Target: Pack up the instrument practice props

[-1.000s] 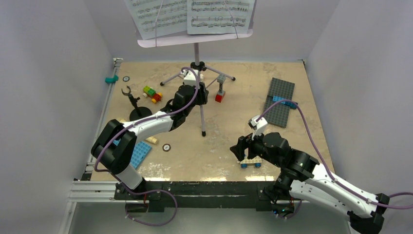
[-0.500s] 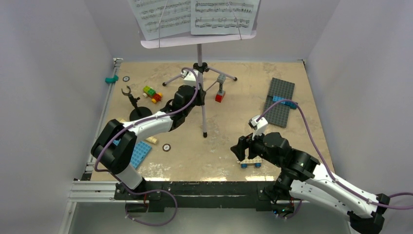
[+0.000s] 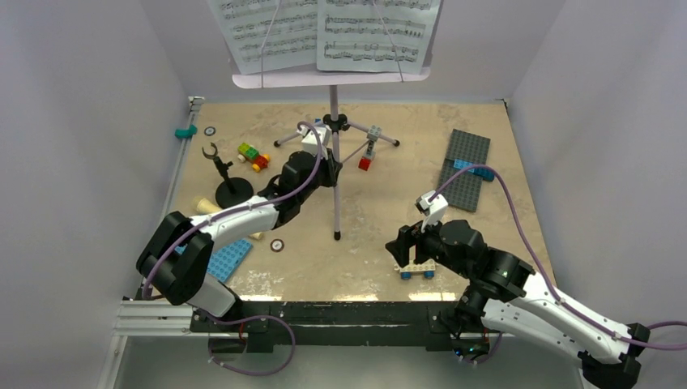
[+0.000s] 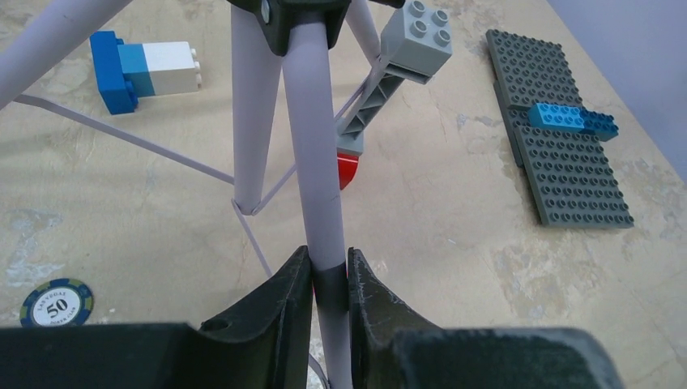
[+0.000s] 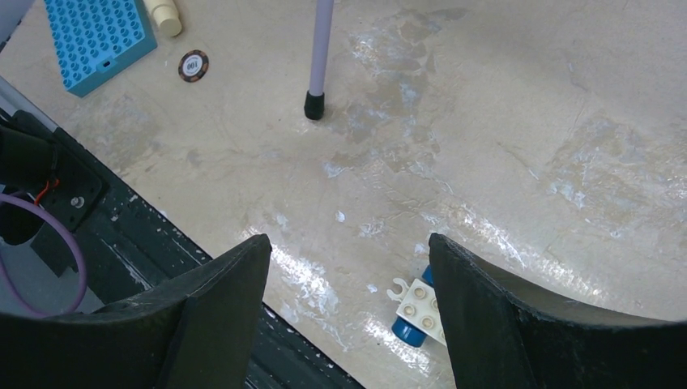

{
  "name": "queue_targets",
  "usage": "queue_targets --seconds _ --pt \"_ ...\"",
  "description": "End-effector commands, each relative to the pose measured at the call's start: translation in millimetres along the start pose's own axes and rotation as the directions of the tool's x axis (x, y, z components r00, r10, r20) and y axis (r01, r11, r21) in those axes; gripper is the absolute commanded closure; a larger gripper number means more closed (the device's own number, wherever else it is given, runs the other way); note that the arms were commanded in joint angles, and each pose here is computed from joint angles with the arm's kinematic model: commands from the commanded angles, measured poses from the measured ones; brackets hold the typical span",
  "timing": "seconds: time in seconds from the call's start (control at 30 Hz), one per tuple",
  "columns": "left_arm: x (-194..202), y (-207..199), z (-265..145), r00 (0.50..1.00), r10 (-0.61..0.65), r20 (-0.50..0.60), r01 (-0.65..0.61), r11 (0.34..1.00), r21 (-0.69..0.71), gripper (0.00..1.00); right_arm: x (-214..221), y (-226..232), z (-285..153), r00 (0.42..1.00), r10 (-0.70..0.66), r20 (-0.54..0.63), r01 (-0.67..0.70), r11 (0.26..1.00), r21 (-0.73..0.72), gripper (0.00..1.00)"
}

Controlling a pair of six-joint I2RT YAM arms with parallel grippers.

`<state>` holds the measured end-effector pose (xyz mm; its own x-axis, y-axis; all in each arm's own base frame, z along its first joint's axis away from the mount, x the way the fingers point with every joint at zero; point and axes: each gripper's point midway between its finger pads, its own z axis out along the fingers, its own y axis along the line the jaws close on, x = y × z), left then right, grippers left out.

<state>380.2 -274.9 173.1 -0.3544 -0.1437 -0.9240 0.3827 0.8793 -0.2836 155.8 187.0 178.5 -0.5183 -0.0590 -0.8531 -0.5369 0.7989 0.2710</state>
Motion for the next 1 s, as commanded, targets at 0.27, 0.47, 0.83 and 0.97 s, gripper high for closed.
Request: queue_targets --seconds 0.27,0.47,0.83,0.97 --pt "5 -23 -35 0.998 -0.041 -0.057 0.047 0.993 0.105 1.00 -29 6 -8 0.997 -0.005 0.078 0.006 1.000 -0.010 0.24" --pt "17 -17 -43 0.995 -0.055 -0.078 0.062 0.994 0.091 1.00 -27 4 -8 0.997 -0.009 0.076 0.009 1.000 -0.003 0.24" --pt "35 -18 -56 0.991 -0.049 -0.125 0.066 0.989 0.129 1.00 -26 3 -11 0.997 0.001 0.079 -0.001 1.000 -0.002 0.24" --pt "47 -14 -68 0.987 -0.065 -0.147 0.084 0.988 0.127 1.00 -25 1 -12 0.997 0.008 0.082 -0.008 1.000 0.000 0.24"
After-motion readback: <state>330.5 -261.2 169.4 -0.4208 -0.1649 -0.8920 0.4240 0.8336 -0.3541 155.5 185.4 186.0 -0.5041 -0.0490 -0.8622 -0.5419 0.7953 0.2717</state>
